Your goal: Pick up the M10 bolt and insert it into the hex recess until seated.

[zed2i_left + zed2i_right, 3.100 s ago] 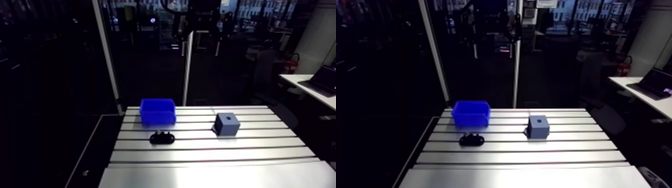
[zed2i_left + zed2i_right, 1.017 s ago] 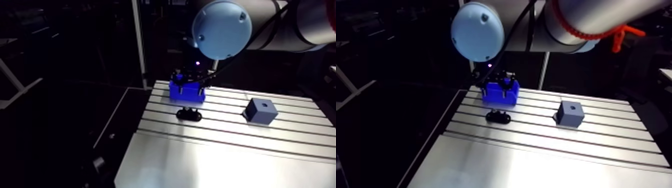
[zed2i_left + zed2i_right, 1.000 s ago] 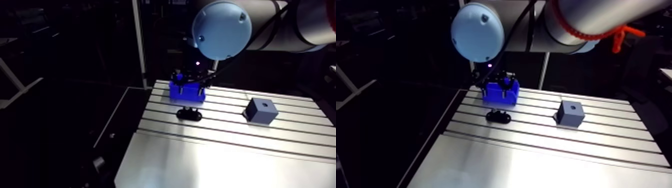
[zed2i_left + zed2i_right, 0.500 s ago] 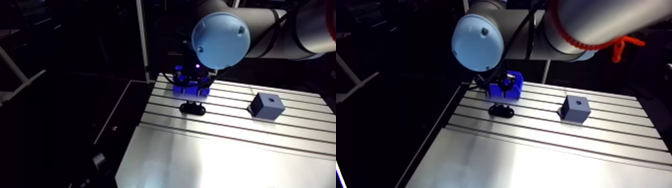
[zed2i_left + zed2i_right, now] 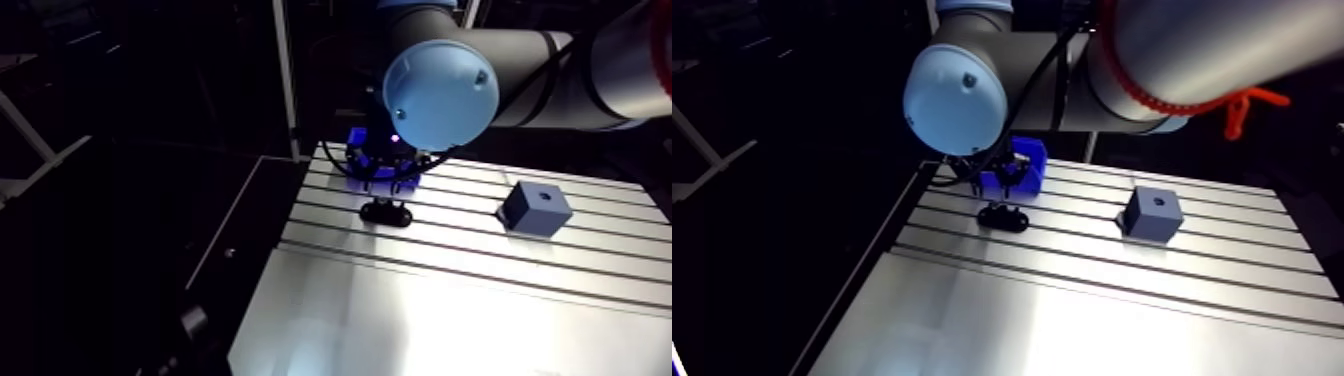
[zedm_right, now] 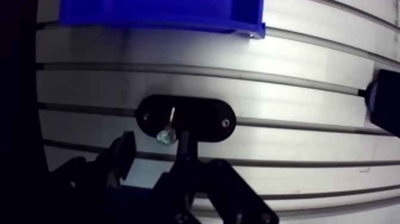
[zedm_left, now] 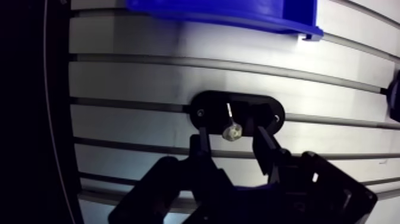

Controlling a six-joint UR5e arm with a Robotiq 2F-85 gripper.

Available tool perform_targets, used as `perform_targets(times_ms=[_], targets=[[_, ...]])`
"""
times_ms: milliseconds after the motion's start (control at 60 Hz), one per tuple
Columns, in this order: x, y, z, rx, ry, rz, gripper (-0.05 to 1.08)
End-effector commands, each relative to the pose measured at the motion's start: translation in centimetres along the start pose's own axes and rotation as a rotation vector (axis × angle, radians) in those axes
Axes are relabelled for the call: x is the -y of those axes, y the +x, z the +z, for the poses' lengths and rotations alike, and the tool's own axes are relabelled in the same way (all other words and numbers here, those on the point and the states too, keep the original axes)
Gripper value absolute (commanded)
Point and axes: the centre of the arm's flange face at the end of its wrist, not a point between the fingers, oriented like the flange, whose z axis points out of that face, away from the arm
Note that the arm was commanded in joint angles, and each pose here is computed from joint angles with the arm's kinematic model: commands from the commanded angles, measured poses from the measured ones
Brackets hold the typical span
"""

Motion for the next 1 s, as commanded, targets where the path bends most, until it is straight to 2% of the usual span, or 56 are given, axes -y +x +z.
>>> perform_targets(times_ms=[17, 167, 500, 1000], targets=[[0.0, -0.3, 0.7, -0.009, -0.002, -0.008, 0.51], [0.0, -0.5, 1.1, -0.006, 0.000, -0.009, 0.51], [0.0, -0.7, 1.7, -0.029, 0.003, -0.015, 0.51], [-0.1, -1.0, 2.1, -0.020, 0.001, -0.024, 0.53]])
